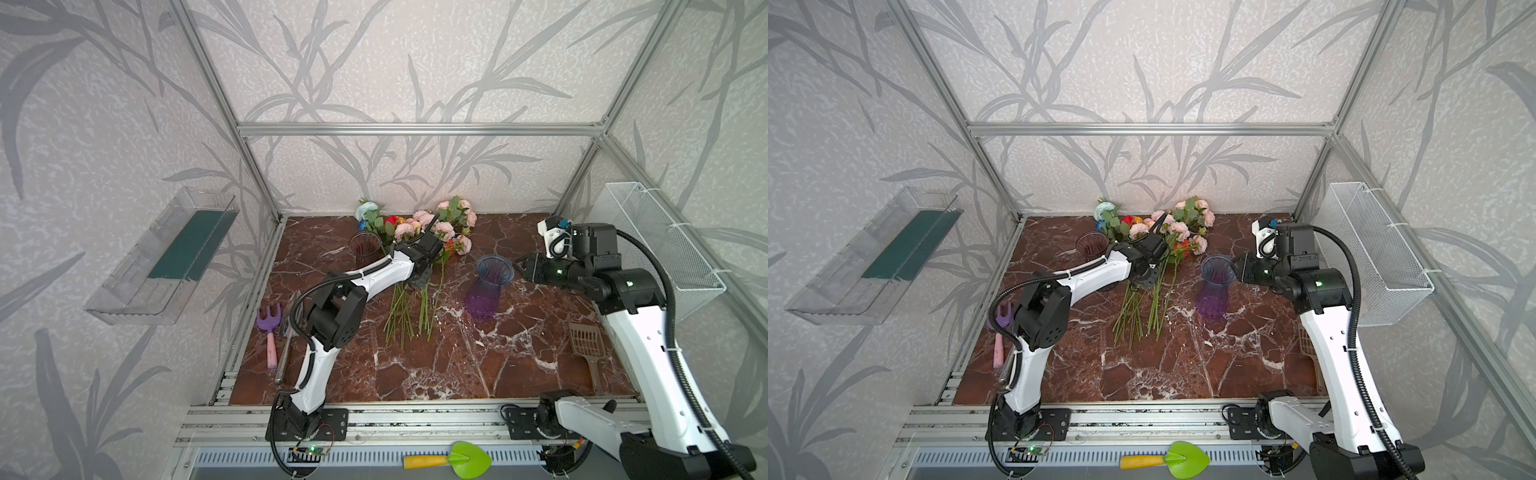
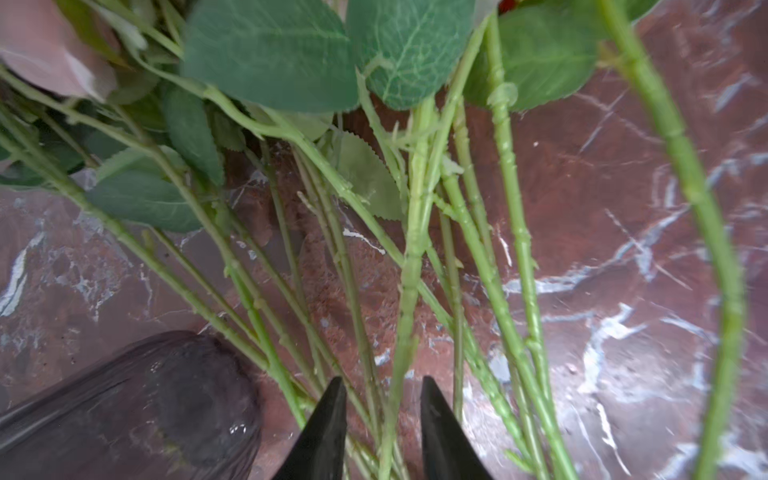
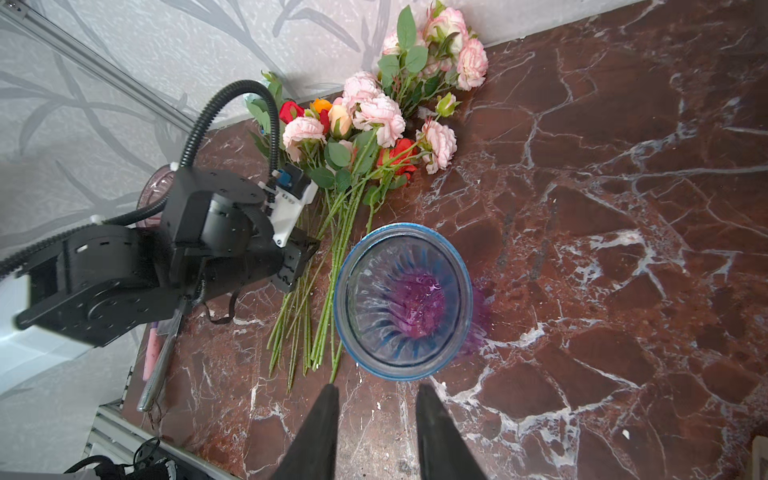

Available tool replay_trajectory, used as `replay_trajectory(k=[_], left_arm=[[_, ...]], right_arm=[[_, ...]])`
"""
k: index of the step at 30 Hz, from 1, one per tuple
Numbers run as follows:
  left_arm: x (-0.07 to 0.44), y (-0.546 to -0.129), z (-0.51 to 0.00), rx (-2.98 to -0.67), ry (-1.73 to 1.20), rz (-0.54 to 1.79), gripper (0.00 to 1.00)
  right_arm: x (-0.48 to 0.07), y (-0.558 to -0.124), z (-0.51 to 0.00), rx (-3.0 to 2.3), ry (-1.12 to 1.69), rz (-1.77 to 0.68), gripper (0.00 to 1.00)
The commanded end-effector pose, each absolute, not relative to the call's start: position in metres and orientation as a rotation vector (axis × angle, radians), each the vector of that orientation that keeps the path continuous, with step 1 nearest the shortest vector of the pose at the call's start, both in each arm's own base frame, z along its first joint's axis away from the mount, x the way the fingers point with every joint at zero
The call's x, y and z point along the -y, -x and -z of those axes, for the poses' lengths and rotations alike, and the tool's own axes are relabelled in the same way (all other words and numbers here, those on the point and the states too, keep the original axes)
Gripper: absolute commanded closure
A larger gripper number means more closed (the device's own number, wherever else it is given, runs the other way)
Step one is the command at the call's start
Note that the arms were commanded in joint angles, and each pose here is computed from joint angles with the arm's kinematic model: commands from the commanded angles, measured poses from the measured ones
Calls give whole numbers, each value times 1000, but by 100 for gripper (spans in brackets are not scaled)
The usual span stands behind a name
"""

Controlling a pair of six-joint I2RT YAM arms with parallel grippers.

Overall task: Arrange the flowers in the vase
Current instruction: 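Lift a pink rose stem out of the pile with the left gripper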

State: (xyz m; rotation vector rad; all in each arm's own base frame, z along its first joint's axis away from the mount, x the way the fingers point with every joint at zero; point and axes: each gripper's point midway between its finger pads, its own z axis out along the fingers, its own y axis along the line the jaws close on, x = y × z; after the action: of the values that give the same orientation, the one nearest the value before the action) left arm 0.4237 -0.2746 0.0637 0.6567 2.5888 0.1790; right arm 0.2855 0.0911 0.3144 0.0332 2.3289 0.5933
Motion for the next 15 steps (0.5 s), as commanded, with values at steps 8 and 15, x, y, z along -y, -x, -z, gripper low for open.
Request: replay_trajectory(k=[8, 15], left_arm=[[272, -425, -50, -2632, -717, -212, 76], [277, -424, -50, -2641, -700, -165, 83]], right_arm=[[-96, -281, -319, -2299, -8, -615, 67], [-96, -280, -321, -2292, -4, -615, 67]])
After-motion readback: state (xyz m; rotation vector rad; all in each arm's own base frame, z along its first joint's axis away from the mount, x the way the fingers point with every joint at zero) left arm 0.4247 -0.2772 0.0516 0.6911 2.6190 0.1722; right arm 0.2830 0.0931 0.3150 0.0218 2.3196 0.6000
